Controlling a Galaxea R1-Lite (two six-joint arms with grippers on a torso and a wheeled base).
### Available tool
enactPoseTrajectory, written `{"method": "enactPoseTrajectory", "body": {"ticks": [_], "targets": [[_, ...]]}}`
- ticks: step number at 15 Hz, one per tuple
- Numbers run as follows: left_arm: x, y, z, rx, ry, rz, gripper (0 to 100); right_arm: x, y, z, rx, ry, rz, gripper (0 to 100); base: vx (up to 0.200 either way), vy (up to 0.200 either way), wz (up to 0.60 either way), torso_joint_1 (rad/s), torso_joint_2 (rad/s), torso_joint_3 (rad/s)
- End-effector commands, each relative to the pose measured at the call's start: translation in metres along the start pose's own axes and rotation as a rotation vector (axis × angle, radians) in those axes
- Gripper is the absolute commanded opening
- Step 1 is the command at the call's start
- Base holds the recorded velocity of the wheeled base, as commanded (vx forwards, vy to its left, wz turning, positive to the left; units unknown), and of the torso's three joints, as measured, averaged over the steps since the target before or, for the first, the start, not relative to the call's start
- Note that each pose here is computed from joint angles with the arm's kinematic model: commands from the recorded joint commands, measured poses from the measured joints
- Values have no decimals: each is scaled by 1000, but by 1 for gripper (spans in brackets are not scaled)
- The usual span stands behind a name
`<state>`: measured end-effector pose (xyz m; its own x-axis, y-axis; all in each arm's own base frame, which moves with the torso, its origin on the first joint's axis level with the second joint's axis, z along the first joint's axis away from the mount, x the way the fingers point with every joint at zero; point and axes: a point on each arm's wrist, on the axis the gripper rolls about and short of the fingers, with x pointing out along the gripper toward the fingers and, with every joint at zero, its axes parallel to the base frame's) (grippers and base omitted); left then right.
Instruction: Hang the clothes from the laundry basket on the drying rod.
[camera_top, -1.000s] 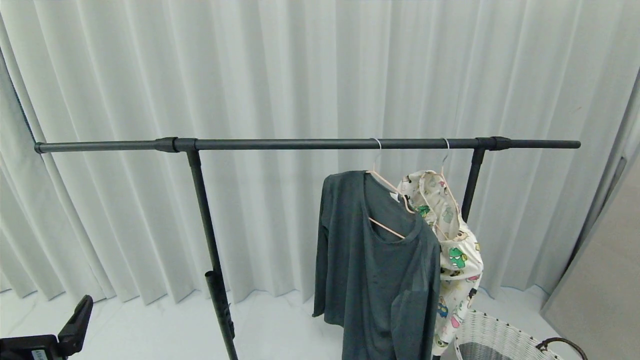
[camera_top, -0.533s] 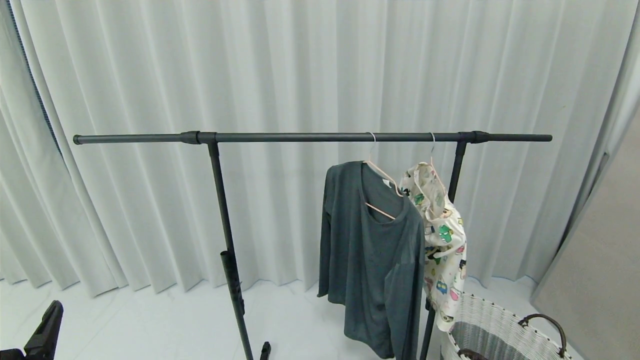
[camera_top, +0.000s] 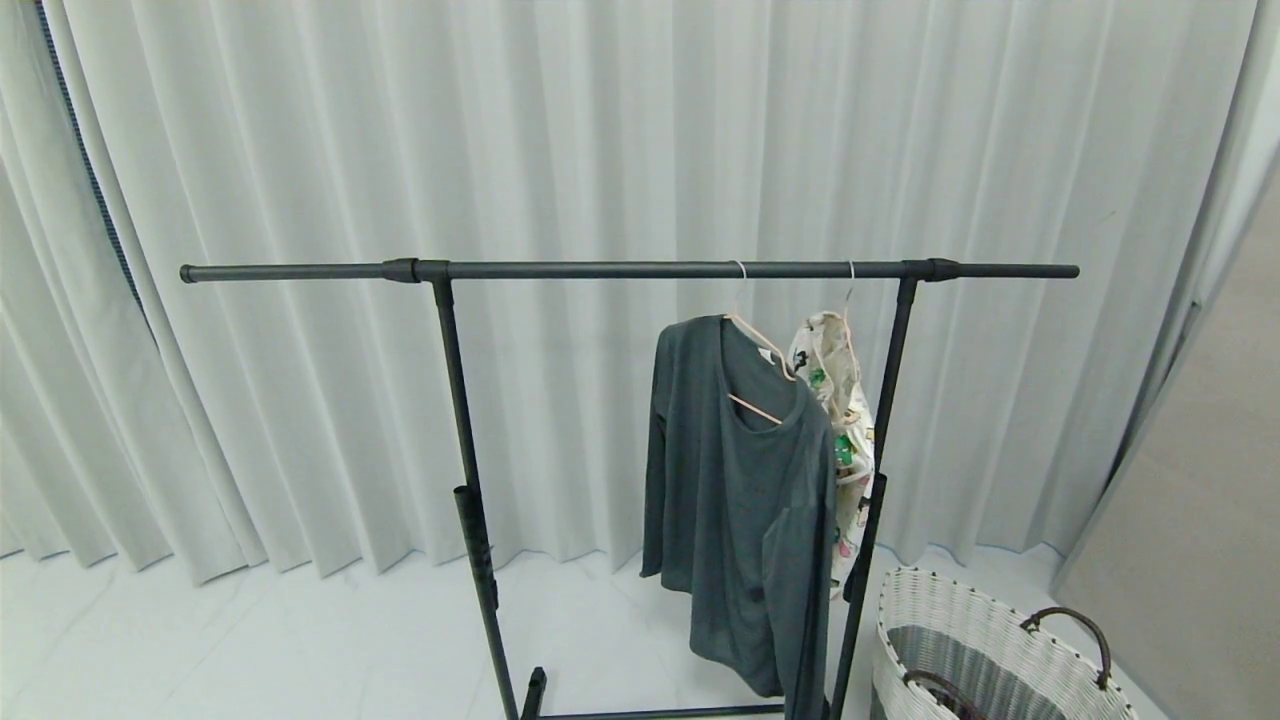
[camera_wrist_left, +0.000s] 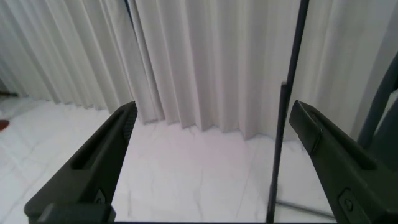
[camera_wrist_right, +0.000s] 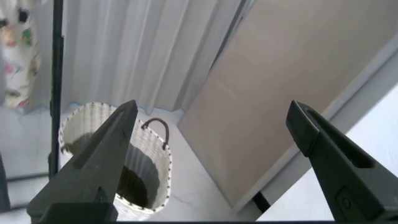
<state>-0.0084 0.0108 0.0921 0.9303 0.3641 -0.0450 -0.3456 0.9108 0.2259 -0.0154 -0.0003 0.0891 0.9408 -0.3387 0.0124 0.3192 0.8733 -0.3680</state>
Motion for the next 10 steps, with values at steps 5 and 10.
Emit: {"method": "enactPoseTrajectory", "body": {"ticks": [5,10], "targets": [[-7,2,-9,-36,-17,-4,100,0,0,0,51,4,-19,100,0,0,0,0,0,0],[-8,-5,-7,-137,-72,-323,100,-1,5,1,113,-77,230,100,0,0,0,0,0,0]]}}
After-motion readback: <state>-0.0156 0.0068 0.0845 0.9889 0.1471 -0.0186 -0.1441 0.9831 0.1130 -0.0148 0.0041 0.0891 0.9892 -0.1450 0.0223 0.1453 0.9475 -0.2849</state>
